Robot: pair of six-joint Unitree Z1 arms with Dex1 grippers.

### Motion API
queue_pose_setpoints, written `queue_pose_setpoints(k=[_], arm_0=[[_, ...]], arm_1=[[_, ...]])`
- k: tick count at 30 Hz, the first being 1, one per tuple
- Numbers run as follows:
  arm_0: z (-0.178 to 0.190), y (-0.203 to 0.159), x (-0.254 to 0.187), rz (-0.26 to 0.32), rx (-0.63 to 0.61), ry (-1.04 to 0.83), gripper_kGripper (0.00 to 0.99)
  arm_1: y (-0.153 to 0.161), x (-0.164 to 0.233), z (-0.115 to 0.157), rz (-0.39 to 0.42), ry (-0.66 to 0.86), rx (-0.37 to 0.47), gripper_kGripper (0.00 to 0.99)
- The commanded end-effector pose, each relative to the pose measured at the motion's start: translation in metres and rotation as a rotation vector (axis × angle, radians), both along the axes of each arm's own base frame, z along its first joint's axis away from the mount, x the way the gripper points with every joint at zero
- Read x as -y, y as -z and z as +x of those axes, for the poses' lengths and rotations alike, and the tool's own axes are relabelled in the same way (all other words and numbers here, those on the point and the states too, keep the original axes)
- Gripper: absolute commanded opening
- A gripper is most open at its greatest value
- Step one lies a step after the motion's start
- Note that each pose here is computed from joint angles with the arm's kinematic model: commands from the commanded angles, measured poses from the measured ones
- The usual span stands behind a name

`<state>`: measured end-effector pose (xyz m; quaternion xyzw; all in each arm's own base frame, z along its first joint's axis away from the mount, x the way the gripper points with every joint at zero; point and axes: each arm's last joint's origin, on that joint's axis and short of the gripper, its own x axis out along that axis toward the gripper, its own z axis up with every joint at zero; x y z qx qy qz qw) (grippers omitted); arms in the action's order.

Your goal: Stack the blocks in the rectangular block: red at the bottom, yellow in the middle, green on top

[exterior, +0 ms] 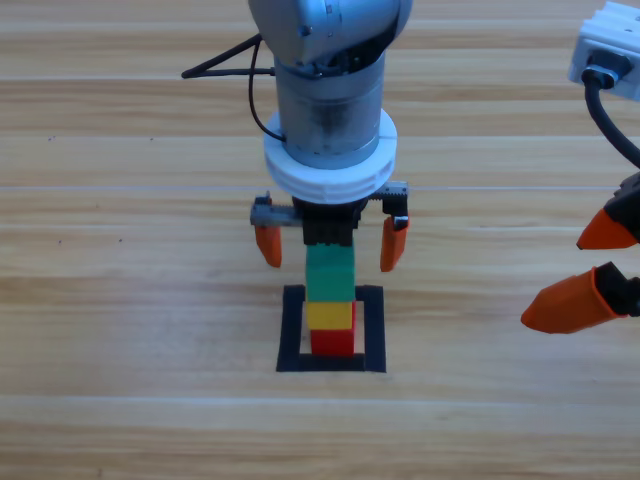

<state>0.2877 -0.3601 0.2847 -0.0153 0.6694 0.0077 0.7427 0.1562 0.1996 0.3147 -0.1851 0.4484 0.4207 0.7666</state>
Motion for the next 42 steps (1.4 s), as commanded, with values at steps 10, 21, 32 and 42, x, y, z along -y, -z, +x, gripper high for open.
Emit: queue_pose_setpoints(k=[10, 21, 32, 42], arm_0=[[-0.147, -0.173, -0.171, -0.200, 0.646, 0.271, 0.990], [-0.232, -0.160, -0.296, -0.400, 0.962, 0.584, 0.990], [-0.244, -0.139, -0.310, -0.426, 0.926, 0.628, 0.990], [-0.242, -0.129, -0.304, -0.423, 0.893, 0.647, 0.990]], arm_1=[[0.024, -0.006, 0.014, -0.077, 0.021, -0.043, 0.986], [0.025, -0.007, 0.015, -0.083, 0.020, -0.042, 0.986], [0.017, -0.002, 0.011, -0.059, 0.023, -0.026, 0.986], [0.016, -0.002, 0.011, -0.056, 0.023, -0.024, 0.986]])
